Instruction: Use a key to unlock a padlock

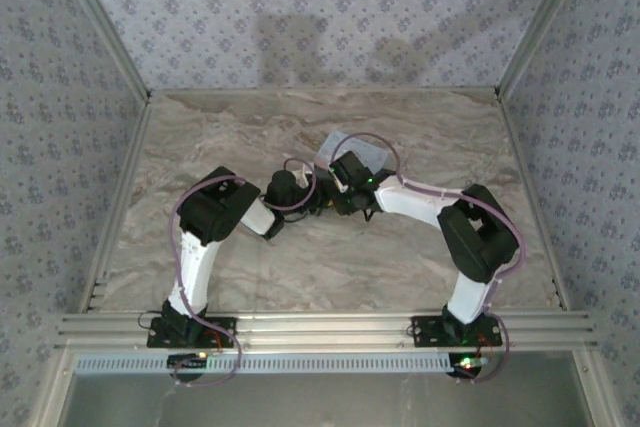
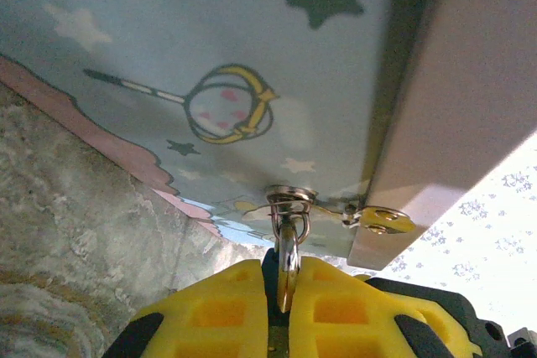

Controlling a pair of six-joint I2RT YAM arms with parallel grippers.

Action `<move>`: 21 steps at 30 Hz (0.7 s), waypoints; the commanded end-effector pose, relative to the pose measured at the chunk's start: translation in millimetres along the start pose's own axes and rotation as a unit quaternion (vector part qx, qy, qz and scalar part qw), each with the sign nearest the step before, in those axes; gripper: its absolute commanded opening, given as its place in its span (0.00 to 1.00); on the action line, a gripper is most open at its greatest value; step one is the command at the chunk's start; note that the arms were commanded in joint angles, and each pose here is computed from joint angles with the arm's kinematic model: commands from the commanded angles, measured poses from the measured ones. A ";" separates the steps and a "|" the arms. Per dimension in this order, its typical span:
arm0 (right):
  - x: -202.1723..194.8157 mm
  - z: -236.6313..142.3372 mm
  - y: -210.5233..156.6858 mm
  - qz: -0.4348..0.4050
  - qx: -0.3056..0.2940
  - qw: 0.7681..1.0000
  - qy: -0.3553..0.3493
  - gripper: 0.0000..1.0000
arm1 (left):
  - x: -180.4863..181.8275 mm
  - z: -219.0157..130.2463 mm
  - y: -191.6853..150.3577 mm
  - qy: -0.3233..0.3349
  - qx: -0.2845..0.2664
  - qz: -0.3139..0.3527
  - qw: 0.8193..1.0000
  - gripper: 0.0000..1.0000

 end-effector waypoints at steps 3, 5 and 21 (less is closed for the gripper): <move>2.0 6.3 3.6 -0.027 0.008 0.999 -0.032 0.35 | 22.7 -1.5 -18.5 0.049 0.047 -0.035 0.997 0.00; 2.4 8.7 3.4 -0.029 0.012 0.999 -0.035 0.31 | 22.9 -1.6 -19.1 0.048 0.048 -0.034 0.997 0.00; 5.6 4.0 -0.6 -0.011 0.025 0.998 0.060 0.00 | 27.9 -5.2 -20.8 0.059 0.046 -0.034 0.997 0.11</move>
Point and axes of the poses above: each hand's point on the last joint's axis, 136 mm out from that joint toward the fingers, its own z axis out along the fingers, its own x axis along the line the jaws close on, y = z × x, the point moved 8 cm from there along -z, back along the fingers, and after that the axes turned 9 degrees about z, right-handed, at the moved point
